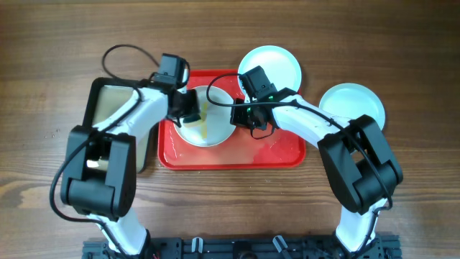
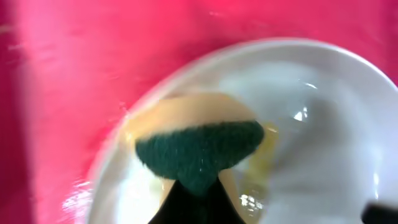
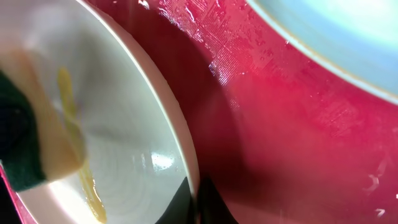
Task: Clean dirty plates on tray and stack at the side
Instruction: 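Scrub the white plate with the sponge in the left gripper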
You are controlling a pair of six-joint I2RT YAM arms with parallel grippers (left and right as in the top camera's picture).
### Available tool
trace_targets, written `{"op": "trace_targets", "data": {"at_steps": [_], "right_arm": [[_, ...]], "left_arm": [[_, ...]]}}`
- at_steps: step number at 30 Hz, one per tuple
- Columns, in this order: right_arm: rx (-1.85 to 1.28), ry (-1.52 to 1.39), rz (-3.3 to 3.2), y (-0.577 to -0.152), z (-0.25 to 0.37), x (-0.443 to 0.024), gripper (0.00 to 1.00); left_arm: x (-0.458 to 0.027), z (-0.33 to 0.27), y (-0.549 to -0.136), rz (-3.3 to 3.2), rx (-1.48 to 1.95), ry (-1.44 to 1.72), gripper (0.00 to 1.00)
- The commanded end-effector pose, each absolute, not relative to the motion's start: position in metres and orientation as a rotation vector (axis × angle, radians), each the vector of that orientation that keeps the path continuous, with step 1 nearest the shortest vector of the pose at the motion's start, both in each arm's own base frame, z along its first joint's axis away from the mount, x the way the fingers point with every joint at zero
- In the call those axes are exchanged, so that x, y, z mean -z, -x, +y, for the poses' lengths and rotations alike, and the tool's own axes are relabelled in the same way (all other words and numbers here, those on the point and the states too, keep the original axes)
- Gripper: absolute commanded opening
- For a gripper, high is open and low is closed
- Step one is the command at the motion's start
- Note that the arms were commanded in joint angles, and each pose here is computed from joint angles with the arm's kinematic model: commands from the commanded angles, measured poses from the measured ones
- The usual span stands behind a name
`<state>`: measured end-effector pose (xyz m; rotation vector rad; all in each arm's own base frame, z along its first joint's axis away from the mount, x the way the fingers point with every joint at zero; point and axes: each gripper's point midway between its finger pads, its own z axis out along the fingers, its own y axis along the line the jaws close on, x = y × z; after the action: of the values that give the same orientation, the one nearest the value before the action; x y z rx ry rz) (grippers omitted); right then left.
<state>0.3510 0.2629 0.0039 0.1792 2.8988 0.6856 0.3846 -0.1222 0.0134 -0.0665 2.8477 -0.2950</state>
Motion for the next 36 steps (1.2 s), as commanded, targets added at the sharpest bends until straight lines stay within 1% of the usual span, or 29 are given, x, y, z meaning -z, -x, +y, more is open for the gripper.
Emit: {"op": "trace_targets", "data": {"at_steps": [1, 4, 6, 7, 8, 12, 14, 16, 19, 21, 22, 24, 25, 27, 29, 30, 31, 33, 35, 36], "right_arm": [[-0.723, -0.151, 2.902, -0.352, 0.27, -0.004, 0.04], [-0.722, -0.145, 2.902, -0.352, 0.27, -0.004, 0.04], [-0.722, -0.139, 2.902, -0.352, 0.27, -0.004, 0.04], [-0.722, -0.14, 2.902, -0.352, 0.27, -0.004, 0.04], [-0.722, -0.139, 2.902, -0.352, 0.27, -0.004, 0.04], [-0.722, -0.14, 2.902, -0.352, 0.27, -0.004, 0.04], [-0.722, -0.139, 2.902, -0.352, 0.27, -0.004, 0.04], [-0.721, -0.139, 2.904, -0.352, 0.27, -0.003, 0.04], [-0.726, -0.128, 2.904, -0.351, 0.27, -0.004, 0.04], [-0.743, -0.114, 2.907, -0.35, 0.272, -0.004, 0.04], [-0.747, -0.111, 2.908, -0.349, 0.272, -0.005, 0.04], [-0.761, -0.077, 2.907, -0.348, 0.274, -0.005, 0.04], [-0.838, -0.024, 2.911, -0.345, 0.277, -0.009, 0.04], [-0.916, 0.03, 2.909, -0.344, 0.278, -0.013, 0.04], [-0.983, 0.054, 2.909, -0.343, 0.274, -0.016, 0.04], [-1.019, 0.062, 2.907, -0.342, 0.271, -0.016, 0.04], [-1.038, 0.066, 2.906, -0.34, 0.271, -0.015, 0.04], [-1.036, 0.063, 2.906, -0.34, 0.27, -0.013, 0.04], [-1.039, 0.067, 2.899, -0.341, 0.271, -0.014, 0.04], [-1.039, 0.067, 2.899, -0.341, 0.271, -0.014, 0.04]], "left_arm": [[-0.005, -0.169, -0.352, 2.885, 0.41, -0.32, 0.04], [-0.012, -0.209, -0.32, 2.888, 0.67, -0.538, 0.04], [-0.016, -0.218, -0.305, 2.903, 0.781, -0.597, 0.04], [-0.015, -0.216, -0.304, 2.913, 0.767, -0.589, 0.04], [-0.012, -0.209, -0.308, 2.928, 0.721, -0.548, 0.04], [0.001, -0.136, -0.356, 2.912, 0.12, 0.005, 0.04], [-0.004, -0.112, -0.375, 2.81, -0.05, 0.172, 0.04], [-0.014, -0.101, -0.398, 2.683, -0.128, 0.255, 0.04], [-0.018, -0.081, -0.398, 2.614, -0.254, 0.416, 0.04], [-0.014, -0.077, -0.387, 2.662, -0.274, 0.431, 0.04], [-0.009, -0.081, -0.378, 2.715, -0.253, 0.404, 0.04], [0.0, -0.106, -0.36, 2.867, -0.09, 0.215, 0.04], [0.005, -0.127, -0.341, 2.978, 0.086, 0.088, 0.04], [0.005, -0.145, -0.33, 3.027, 0.238, -0.043, 0.04], [-0.002, -0.174, -0.315, 3.04, 0.51, -0.253, 0.04], [-0.012, -0.197, -0.304, 2.999, 0.742, -0.423, 0.04], [-0.019, -0.209, -0.297, 2.959, 0.878, -0.51, 0.04], [-0.026, -0.219, -0.294, 2.91, 0.985, -0.573, 0.04], [-0.025, -0.218, -0.302, 2.892, 0.942, -0.563, 0.04], [-0.021, -0.214, -0.313, 2.891, 0.869, -0.505, 0.04]]}}
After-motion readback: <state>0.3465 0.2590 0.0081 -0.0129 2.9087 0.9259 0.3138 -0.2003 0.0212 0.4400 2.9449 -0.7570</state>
